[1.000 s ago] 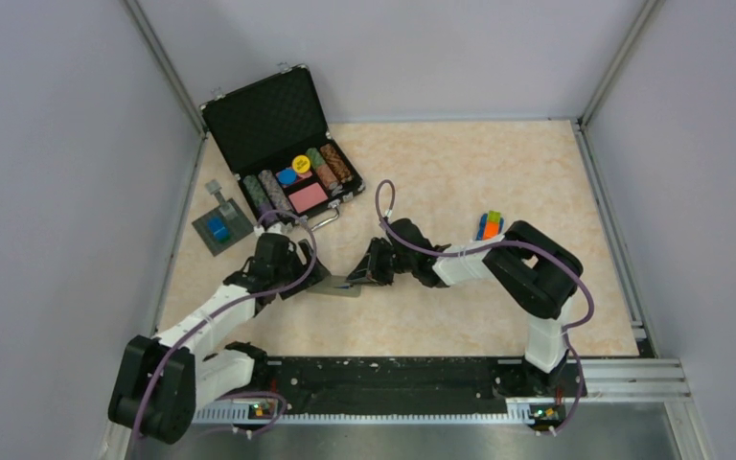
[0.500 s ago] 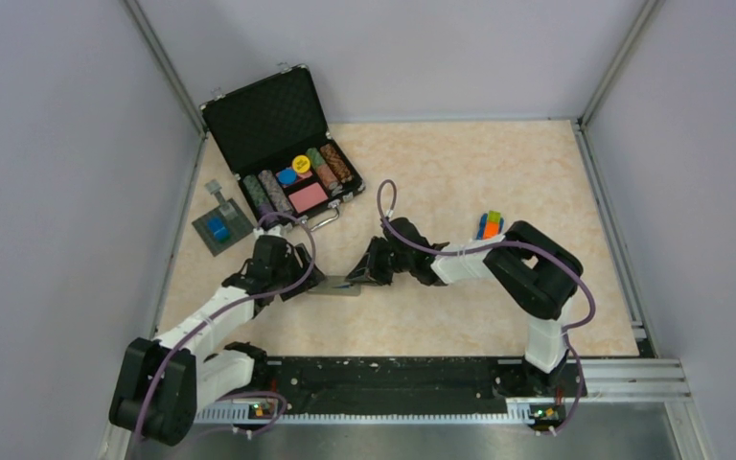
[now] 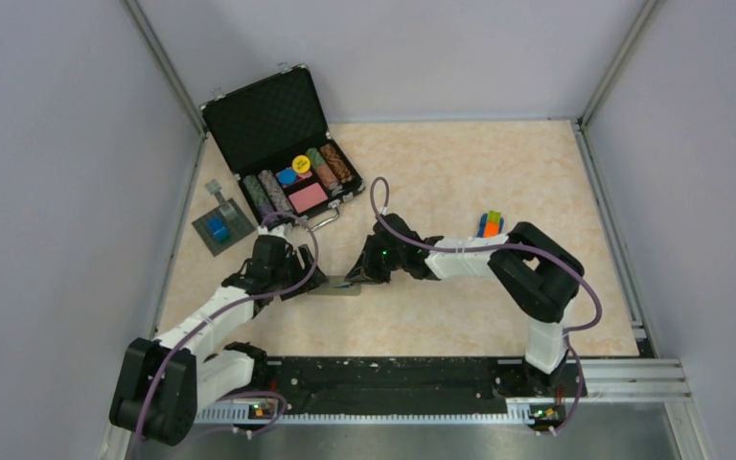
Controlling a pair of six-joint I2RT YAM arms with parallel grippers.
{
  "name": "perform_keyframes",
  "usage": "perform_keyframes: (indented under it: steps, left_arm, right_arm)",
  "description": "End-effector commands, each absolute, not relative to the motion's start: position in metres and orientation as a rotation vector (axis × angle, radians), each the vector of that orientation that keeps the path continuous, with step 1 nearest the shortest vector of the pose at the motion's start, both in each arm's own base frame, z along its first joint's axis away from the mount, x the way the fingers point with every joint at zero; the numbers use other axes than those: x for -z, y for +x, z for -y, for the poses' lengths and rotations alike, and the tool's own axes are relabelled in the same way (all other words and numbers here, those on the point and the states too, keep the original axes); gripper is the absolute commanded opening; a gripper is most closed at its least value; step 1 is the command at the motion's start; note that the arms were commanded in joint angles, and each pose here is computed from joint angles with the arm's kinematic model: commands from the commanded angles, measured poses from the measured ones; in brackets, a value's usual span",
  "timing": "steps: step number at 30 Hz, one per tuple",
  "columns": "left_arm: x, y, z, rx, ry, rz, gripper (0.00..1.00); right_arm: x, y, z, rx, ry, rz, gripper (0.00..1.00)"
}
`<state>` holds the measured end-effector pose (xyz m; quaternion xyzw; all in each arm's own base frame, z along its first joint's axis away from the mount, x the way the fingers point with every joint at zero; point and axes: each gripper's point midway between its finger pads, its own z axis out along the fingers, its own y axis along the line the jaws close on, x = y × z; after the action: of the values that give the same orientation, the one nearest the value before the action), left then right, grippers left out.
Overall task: Load the batteries into the remote control
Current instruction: Load the battery cover into the remote control.
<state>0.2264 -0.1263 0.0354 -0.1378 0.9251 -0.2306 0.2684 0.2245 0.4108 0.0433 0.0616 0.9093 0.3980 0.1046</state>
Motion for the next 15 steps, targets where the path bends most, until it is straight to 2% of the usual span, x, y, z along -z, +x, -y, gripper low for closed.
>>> perform_keyframes:
  steps: [1,15]
  left_arm:
    - [-0.044,0.212,0.158,0.856,-0.287,-2.532,0.70]
    - [-0.038,0.210,0.155,0.825,-0.290,-2.553,0.71]
  right_arm:
    - [-0.003,0.192,-0.398,-0.958,0.096,-2.817,0.05]
    - [-0.023,0.192,-0.398,-0.893,0.025,-2.797,0.13]
